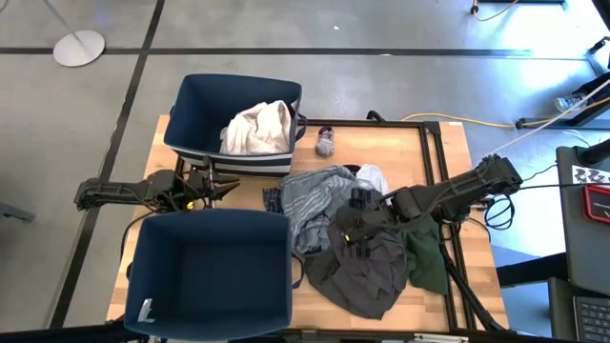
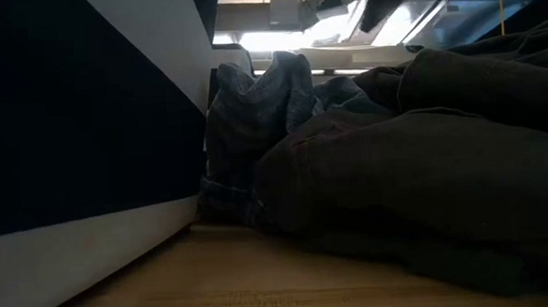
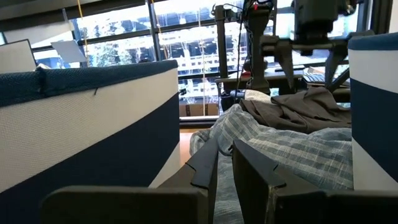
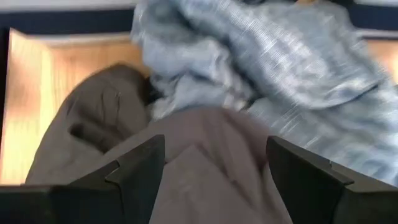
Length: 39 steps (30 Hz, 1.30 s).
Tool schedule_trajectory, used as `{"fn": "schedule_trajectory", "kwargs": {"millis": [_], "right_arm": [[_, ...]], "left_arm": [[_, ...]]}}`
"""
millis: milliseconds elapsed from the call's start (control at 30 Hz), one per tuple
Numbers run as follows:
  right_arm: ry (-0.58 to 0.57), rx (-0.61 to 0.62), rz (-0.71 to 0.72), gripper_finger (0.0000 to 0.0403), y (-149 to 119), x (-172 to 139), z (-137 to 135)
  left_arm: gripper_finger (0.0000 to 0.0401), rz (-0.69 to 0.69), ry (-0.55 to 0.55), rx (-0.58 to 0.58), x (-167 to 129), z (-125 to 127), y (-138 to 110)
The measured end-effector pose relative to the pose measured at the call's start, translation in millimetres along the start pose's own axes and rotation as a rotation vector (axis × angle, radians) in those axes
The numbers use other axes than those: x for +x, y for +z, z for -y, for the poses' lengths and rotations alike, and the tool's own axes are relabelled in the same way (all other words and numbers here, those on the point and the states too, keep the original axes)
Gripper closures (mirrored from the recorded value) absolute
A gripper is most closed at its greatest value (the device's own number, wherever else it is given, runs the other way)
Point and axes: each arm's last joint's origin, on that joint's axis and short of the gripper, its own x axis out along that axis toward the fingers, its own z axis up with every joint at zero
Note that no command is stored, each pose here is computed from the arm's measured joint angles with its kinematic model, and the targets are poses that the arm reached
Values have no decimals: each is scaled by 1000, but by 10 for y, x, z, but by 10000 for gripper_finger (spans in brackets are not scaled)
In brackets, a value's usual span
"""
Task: Sort clothes
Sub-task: Put the gray short pants into the bottom blue laundry organizer
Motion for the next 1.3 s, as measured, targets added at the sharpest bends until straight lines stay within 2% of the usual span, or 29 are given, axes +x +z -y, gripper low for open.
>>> {"fn": "schedule_trajectory", "kwargs": {"millis": [300,533,800,1167,1300], "right_arm": [[-9,24,-15,123,-206,153,-201],[82,118,-24,123,-244,84,-374],[213,173,120,123,-216,41,-755],[204,288,163,123,-293,79,-1242],[93,256,128,123,-326,160,-1262]], "left_arm": [[361,0,0,14,0,0,0],[361,-1,0,15,0,0,-1],[361,1,0,72,0,0,1],[361,2,0,74,0,0,2],[361,1,0,98,0,0,1]]}}
